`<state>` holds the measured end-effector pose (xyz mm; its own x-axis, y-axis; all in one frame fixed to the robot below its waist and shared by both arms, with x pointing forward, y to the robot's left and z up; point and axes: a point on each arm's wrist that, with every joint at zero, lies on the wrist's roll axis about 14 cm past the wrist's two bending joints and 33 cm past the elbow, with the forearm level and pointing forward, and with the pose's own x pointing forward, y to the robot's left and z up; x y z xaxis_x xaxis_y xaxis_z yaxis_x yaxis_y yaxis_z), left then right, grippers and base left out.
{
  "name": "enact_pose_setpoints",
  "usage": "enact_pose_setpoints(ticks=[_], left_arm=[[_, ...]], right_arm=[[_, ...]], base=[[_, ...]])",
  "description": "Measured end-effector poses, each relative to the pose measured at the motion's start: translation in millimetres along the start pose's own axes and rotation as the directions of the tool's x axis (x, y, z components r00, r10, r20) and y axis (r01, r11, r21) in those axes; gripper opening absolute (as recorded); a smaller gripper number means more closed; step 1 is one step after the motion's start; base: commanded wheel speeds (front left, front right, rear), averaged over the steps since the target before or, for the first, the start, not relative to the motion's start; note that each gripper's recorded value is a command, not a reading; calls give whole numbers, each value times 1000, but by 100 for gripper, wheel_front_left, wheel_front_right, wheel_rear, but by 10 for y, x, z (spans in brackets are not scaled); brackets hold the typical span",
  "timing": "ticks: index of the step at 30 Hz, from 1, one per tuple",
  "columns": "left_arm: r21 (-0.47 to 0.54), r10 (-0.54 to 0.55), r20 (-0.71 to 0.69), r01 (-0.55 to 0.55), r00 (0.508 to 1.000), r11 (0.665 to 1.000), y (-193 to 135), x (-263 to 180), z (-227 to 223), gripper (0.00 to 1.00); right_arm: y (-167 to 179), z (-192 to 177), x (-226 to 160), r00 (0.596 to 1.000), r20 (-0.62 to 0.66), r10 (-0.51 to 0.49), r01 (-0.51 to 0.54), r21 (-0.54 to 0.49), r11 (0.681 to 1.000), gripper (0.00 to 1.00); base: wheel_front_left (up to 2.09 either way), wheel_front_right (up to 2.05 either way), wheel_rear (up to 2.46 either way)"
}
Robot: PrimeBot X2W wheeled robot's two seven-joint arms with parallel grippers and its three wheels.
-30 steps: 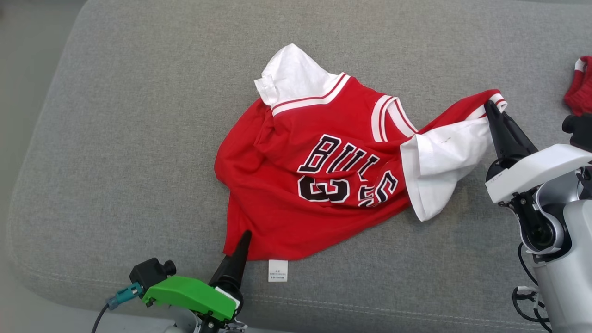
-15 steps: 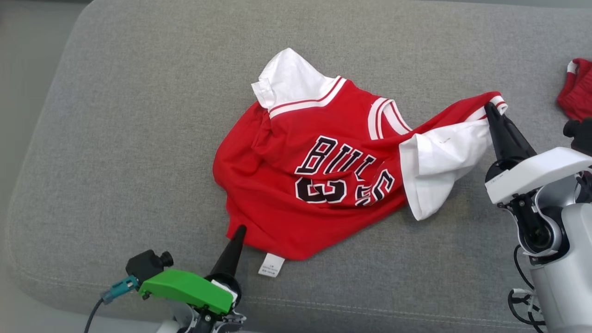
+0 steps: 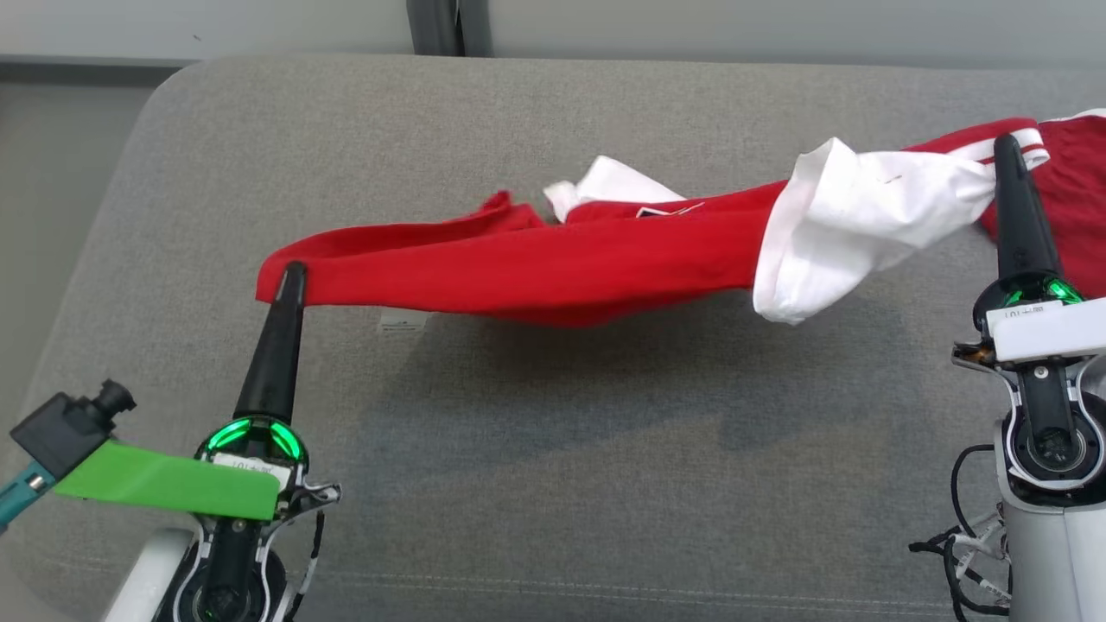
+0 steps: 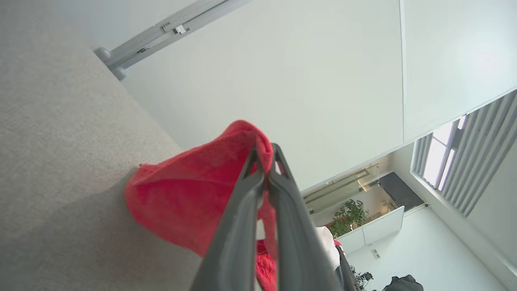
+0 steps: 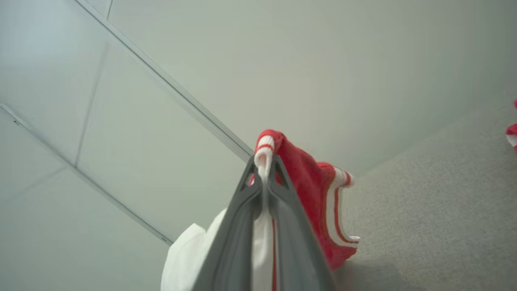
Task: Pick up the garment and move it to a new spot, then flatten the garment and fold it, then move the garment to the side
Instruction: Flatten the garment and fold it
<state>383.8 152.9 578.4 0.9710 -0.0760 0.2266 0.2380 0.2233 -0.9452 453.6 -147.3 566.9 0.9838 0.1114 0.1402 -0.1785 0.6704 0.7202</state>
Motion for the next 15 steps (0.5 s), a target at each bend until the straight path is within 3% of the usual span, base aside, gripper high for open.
enact_pose_setpoints(ticks=[7, 13, 15], left_arm=[[-35, -218, 5, 218, 976, 975, -735, -85, 41, 0], [-22, -408, 11, 408, 913, 913, -1506, -196, 139, 0], [1, -430, 3, 430, 903, 903, -1622, -193, 153, 0]], right_arm=[[642, 510, -281, 972, 150, 182, -205, 155, 966, 0], [1275, 1145, -716, 885, 299, 356, -416, 166, 894, 0], [1378, 1248, -805, 871, 315, 375, -443, 176, 879, 0]], base=[[0, 0, 0], [0, 0, 0], [0, 0, 0]])
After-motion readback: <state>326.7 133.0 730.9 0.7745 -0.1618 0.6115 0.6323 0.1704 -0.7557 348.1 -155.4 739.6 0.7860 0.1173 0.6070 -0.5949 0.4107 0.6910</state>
